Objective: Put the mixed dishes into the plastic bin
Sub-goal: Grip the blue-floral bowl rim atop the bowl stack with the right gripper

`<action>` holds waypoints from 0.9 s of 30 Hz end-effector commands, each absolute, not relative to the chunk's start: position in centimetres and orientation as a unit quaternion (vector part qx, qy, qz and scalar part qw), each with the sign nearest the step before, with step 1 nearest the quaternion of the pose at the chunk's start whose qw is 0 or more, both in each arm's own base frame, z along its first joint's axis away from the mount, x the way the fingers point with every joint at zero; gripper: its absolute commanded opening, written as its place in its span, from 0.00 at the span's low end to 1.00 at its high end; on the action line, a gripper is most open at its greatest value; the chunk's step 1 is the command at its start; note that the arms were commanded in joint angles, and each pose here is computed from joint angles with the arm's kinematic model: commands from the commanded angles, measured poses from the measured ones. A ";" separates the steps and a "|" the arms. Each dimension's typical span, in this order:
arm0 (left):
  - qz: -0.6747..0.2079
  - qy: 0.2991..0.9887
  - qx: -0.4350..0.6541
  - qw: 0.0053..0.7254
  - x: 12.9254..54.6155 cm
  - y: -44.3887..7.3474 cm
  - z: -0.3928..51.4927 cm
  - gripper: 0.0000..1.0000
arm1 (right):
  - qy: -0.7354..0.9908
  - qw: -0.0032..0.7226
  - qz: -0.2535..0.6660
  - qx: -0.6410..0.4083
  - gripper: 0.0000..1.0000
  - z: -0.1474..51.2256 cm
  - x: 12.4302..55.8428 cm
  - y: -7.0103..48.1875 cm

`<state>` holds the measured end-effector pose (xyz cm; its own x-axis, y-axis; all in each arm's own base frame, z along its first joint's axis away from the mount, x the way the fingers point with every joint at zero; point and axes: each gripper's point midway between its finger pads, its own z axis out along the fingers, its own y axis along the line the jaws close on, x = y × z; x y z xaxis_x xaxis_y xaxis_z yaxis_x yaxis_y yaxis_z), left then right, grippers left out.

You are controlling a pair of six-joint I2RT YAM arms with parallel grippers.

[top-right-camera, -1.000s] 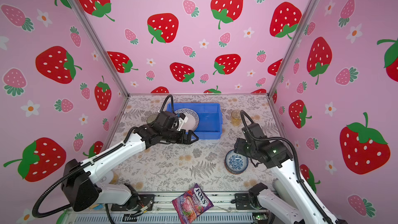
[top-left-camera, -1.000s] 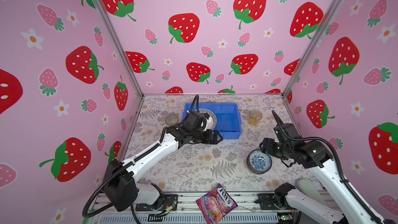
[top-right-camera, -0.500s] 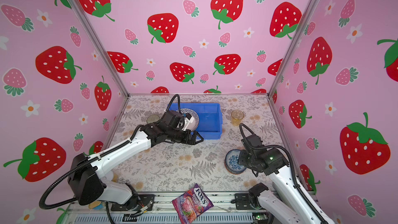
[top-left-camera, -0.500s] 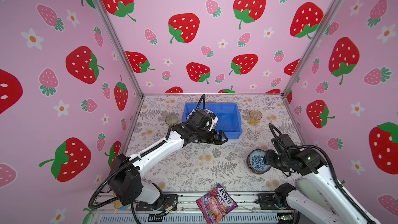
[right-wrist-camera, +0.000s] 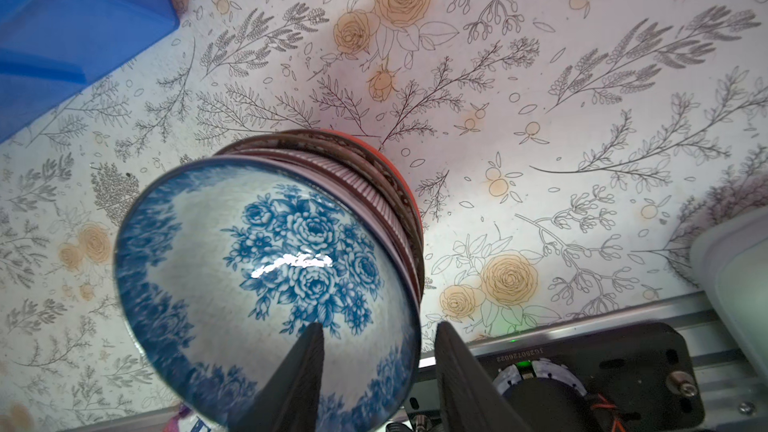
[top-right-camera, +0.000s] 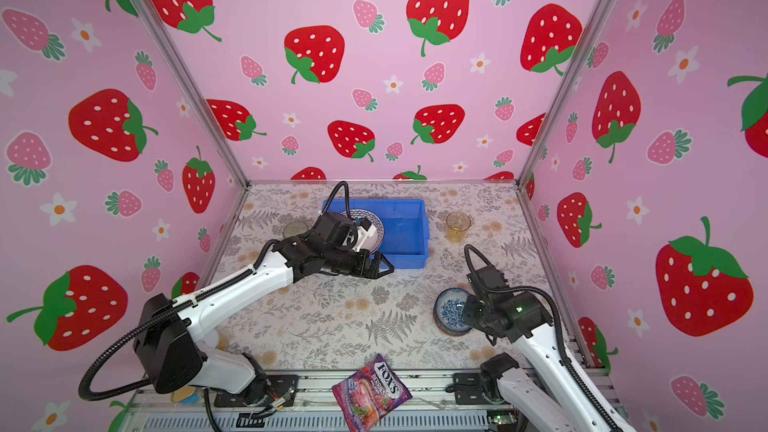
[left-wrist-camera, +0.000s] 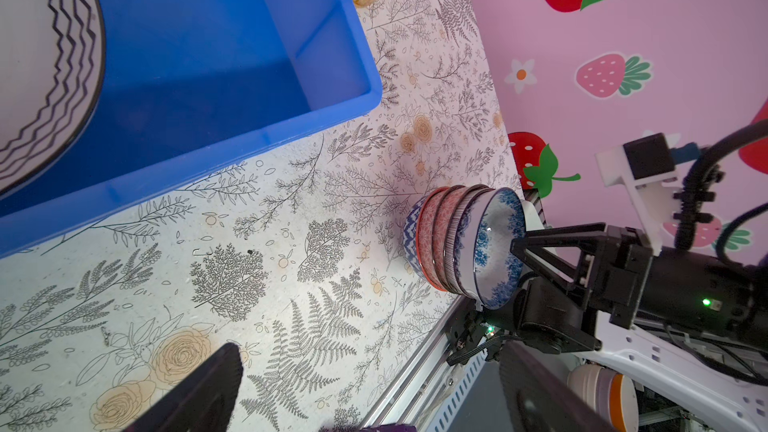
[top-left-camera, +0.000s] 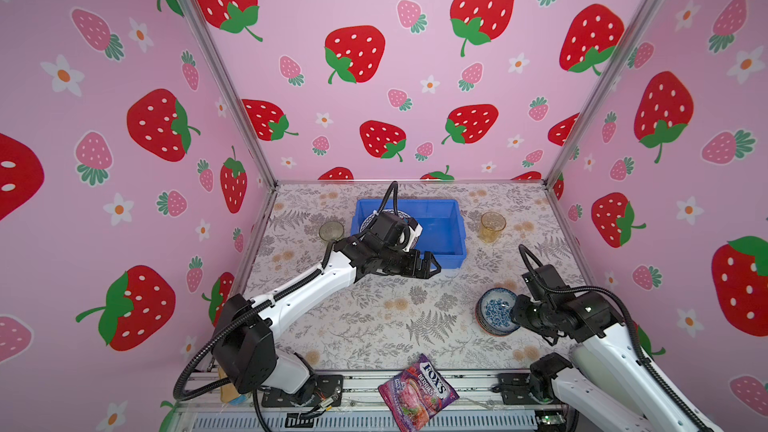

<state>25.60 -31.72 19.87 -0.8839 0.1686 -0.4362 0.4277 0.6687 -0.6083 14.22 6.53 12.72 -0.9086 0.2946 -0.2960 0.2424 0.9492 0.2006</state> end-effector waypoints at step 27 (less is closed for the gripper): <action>-0.375 0.896 0.165 0.172 25.7 -32.1 20.0 0.99 | 0.973 0.162 0.103 0.125 0.15 12.4 15.0 6.8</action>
<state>25.61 -31.72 19.87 -0.8860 0.1646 -0.4335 0.4230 0.6699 -0.6102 14.92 6.28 12.45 -0.9141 0.2777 -0.2953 0.2194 0.9515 0.2158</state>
